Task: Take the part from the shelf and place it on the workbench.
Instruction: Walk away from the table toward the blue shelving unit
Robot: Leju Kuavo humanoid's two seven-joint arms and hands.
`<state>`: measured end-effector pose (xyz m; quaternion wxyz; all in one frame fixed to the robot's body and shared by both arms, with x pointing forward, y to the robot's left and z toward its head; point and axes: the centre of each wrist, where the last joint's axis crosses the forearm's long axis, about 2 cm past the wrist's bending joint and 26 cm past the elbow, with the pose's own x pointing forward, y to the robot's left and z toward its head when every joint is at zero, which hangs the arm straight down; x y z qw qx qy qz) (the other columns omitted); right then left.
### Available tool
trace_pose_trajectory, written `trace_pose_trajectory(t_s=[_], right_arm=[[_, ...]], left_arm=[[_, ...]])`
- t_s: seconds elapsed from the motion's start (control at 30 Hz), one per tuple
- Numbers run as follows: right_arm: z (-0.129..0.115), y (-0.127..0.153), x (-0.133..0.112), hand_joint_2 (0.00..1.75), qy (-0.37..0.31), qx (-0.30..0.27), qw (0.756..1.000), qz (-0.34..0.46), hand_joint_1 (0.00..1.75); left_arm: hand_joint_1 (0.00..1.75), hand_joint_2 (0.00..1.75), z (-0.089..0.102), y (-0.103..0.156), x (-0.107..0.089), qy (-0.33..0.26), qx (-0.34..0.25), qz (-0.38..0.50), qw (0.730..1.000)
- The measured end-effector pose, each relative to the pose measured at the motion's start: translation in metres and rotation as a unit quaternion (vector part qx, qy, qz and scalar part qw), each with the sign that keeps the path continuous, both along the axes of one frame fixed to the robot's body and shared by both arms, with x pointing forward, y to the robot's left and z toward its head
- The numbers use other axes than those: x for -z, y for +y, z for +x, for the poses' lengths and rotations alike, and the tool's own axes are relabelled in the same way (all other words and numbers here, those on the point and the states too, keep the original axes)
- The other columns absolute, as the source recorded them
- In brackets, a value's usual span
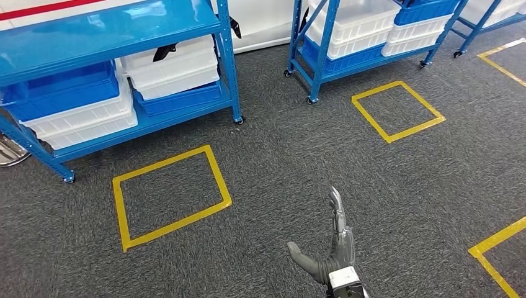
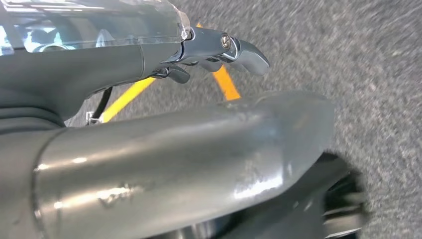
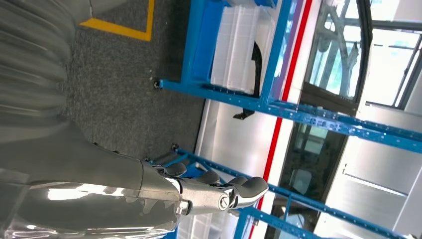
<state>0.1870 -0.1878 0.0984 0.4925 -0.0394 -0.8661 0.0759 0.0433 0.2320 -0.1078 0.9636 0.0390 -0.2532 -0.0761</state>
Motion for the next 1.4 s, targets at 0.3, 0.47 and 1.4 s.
trace_pose_trajectory(t_s=[0.3, 0.47, 1.4], right_arm=[[-0.003, 0.002, -0.001, 1.31, -0.001, 0.001, 1.0, 0.002, 0.0], [-0.007, 0.001, 0.001, 0.0, 0.005, 0.006, 1.0, -0.003, 0.0], [-0.016, -0.001, 0.006, 0.0, 0.021, -0.019, 0.998, -0.053, 0.0]], left_arm=[[0.0, 0.0, 0.002, 0.009, 0.001, -0.006, 0.011, 0.007, 1.0], [0.0, 0.0, 0.001, 0.001, 0.0, -0.031, -0.002, 0.016, 0.999], [0.0, 0.0, 0.0, 0.014, 0.002, -0.044, 0.019, -0.016, 0.999]])
